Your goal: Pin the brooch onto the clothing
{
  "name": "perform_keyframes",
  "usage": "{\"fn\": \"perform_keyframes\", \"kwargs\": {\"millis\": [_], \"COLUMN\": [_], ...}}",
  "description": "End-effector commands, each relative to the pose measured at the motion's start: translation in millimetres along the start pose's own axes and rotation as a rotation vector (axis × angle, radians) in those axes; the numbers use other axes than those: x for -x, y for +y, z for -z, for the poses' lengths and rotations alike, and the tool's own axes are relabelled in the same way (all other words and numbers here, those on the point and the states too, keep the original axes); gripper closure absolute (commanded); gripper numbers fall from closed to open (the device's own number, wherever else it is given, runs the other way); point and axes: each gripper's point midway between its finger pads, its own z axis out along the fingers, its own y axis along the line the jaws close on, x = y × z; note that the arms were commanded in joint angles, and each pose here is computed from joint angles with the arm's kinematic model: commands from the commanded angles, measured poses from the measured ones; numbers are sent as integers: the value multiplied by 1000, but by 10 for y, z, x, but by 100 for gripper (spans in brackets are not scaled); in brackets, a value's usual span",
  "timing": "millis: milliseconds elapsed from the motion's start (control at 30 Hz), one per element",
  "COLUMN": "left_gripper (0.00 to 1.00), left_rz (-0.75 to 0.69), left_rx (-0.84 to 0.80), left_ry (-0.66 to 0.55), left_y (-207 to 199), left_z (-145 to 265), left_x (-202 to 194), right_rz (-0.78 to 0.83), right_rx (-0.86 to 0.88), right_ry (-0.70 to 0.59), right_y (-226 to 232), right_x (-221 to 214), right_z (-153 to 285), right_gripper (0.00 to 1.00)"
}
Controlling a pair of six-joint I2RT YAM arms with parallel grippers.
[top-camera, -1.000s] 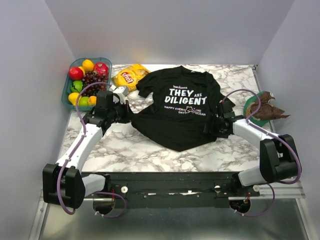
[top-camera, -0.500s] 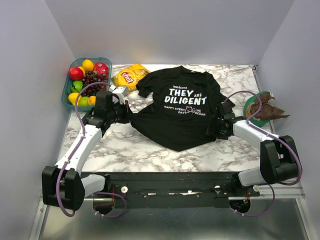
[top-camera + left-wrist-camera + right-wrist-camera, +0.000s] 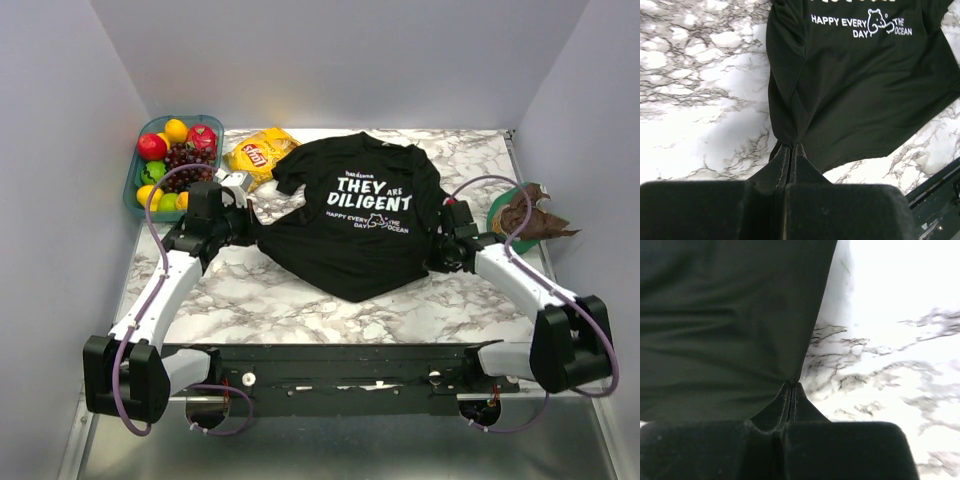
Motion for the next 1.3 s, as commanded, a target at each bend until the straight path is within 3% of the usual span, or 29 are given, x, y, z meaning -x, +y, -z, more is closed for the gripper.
{"fn": "perform_keyframes", "kwargs": {"millis": [0,100,200,300,400,433,533,733,967,1267], "left_gripper": [100,100,100,100,100,100,100,100,100,100], "left_rz": [-34,-22,-7,8,16,15,18,29,38,35], "left_rx": [83,115,131,157,185,184,166,147,144,166], "left_ry": [-88,-89,-68,-45,-27,-25,-20,5,26,31], "left_y": [131,224,299,398,465,467,446,433,449,489], "left_z": [172,198,186,178,178,174,155,104,64,73], "left_x": [178,185,157,121,69,59,30,5,-39,-53], "right_rz": [45,58,79,106,122,119,103,96,124,115], "right_rx": [14,36,76,138,205,200,170,60,133,135], "right_ry": [-195,-361,-464,-458,-317,-281,-238,-129,39,109], "right_y": [103,214,387,654,960,980,899,437,517,698], "right_x": [541,991,1361,1650,1748,1727,1579,880,-1,-324], "right_z": [716,1177,1297,1300,942,764,500,143,-31,-197], "right_gripper": [99,99,96,86,61,41,27,23,30,35]}}
